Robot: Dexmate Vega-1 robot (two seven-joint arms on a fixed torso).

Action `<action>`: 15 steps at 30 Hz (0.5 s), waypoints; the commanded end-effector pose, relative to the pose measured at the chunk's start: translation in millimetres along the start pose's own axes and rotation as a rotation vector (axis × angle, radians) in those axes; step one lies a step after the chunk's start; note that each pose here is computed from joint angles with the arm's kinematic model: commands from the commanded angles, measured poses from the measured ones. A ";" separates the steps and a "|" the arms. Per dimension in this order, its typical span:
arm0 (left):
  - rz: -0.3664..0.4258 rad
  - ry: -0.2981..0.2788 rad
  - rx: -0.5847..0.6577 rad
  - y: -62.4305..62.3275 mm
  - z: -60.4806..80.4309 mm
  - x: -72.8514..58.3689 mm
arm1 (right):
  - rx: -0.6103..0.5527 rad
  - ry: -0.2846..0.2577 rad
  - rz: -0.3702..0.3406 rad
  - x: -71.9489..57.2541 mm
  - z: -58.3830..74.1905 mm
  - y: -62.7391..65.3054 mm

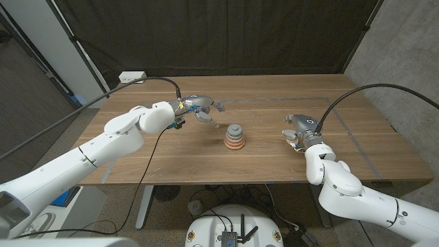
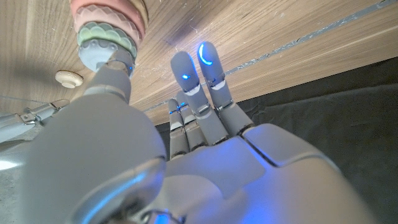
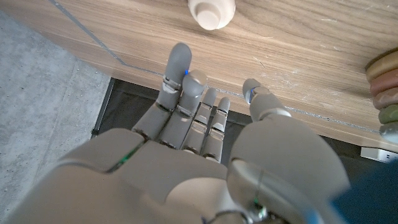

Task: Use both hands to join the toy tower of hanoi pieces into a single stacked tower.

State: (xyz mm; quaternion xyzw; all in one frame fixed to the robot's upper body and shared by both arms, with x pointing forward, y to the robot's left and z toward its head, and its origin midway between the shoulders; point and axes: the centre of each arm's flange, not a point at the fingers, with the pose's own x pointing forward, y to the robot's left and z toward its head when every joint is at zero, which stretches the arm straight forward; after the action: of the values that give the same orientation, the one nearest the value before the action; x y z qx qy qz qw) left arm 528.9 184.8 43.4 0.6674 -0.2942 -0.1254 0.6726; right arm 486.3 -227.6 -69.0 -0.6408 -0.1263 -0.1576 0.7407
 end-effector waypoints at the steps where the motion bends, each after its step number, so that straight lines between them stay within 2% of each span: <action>1: 0.046 0.074 -0.068 -9.1 -14.9 -19.5 | 0.002 -0.012 -0.006 2.3 3.9 -1.6; 15: 0.118 0.166 -0.120 -18.6 -24.7 -45.4 | -0.009 -0.028 0.000 5.7 6.0 -2.6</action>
State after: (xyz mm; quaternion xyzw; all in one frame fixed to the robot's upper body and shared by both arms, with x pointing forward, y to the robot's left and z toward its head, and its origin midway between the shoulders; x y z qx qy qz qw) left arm 521.0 211.6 27.7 0.6362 -0.2778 -0.0842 0.7148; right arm 489.5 -223.6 -65.7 -0.6422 -0.1328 -0.1521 0.7394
